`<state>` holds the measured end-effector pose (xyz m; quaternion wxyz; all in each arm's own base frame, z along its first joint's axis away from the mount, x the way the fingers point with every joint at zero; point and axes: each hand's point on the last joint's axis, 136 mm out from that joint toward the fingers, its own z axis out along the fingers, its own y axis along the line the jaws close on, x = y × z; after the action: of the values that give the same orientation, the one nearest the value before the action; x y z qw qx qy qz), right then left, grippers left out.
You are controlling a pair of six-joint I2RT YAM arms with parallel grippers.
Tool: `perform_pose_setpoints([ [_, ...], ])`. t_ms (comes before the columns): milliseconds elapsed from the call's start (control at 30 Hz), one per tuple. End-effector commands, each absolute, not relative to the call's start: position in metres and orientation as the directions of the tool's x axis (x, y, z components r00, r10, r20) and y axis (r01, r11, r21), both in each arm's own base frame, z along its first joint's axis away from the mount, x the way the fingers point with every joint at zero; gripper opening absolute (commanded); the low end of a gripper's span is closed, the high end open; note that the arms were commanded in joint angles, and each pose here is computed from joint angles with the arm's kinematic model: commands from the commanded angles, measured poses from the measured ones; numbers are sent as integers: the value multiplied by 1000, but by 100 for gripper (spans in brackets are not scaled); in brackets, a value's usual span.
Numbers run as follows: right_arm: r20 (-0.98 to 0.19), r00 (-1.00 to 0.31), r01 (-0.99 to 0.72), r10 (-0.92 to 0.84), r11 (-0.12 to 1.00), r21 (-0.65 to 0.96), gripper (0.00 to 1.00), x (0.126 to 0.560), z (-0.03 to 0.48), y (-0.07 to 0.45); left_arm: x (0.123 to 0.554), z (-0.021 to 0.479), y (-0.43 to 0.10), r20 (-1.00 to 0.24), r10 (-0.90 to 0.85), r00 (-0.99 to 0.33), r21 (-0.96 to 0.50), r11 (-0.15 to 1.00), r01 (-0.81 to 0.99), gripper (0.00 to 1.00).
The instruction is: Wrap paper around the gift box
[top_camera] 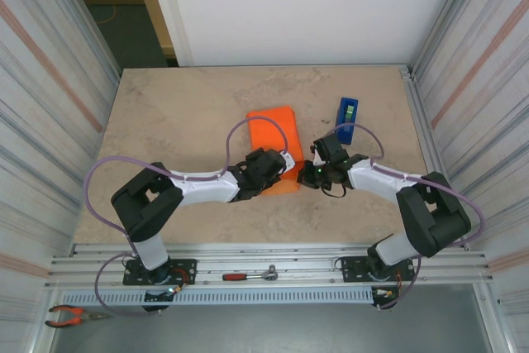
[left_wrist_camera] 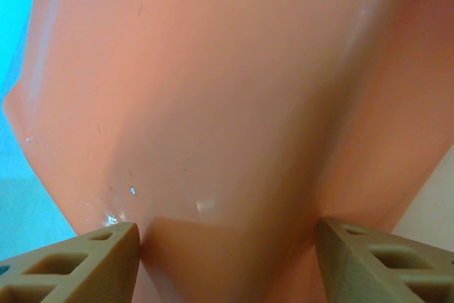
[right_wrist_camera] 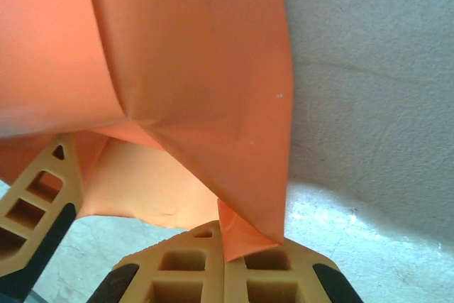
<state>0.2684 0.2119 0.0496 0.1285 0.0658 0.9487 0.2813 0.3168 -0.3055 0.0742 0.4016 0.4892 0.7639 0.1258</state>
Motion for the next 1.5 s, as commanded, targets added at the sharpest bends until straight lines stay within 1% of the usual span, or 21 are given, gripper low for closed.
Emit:
perform_pose_setpoints([
  [0, -218, -948, 47, 233, 779, 626, 0, 274, 68, 221, 303, 50, -296, -421, 883, -207, 575, 436, 692, 66],
  [233, -233, -930, 45, 284, 717, 695, 0, 285, 73, 232, 301, 49, -298, -421, 884, -202, 573, 432, 697, 66],
  [433, -265, -906, 40, 331, 688, 725, 0, 296, 74, 239, 300, 48, -300, -420, 886, -199, 572, 428, 699, 65],
  [567, -281, -898, 34, 337, 692, 721, 0, 300, 71, 246, 299, 48, -301, -421, 886, -195, 573, 426, 700, 65],
  [700, -271, -907, 36, 322, 700, 713, 0, 299, 62, 256, 298, 47, -302, -420, 887, -192, 573, 424, 702, 65],
  [733, -266, -910, 38, 318, 703, 711, 3, 298, 59, 258, 298, 48, -302, -421, 887, -191, 573, 423, 702, 65],
  [800, -254, -914, 46, 315, 706, 707, 15, 296, 53, 260, 297, 48, -303, -422, 887, -189, 573, 422, 703, 65],
  [833, -249, -918, 47, 310, 706, 707, 18, 295, 51, 261, 297, 48, -303, -423, 886, -189, 573, 423, 702, 65],
  [1033, -236, -927, 41, 292, 703, 710, 30, 288, 51, 259, 296, 49, -303, -423, 887, -187, 575, 422, 701, 65],
  [1133, -244, -923, 37, 299, 697, 716, 39, 287, 60, 251, 296, 49, -303, -421, 887, -187, 575, 421, 702, 65],
  [1467, -266, -886, 80, 380, 690, 720, 50, 276, 80, 196, 295, 50, -302, -420, 888, -186, 578, 420, 700, 65],
])
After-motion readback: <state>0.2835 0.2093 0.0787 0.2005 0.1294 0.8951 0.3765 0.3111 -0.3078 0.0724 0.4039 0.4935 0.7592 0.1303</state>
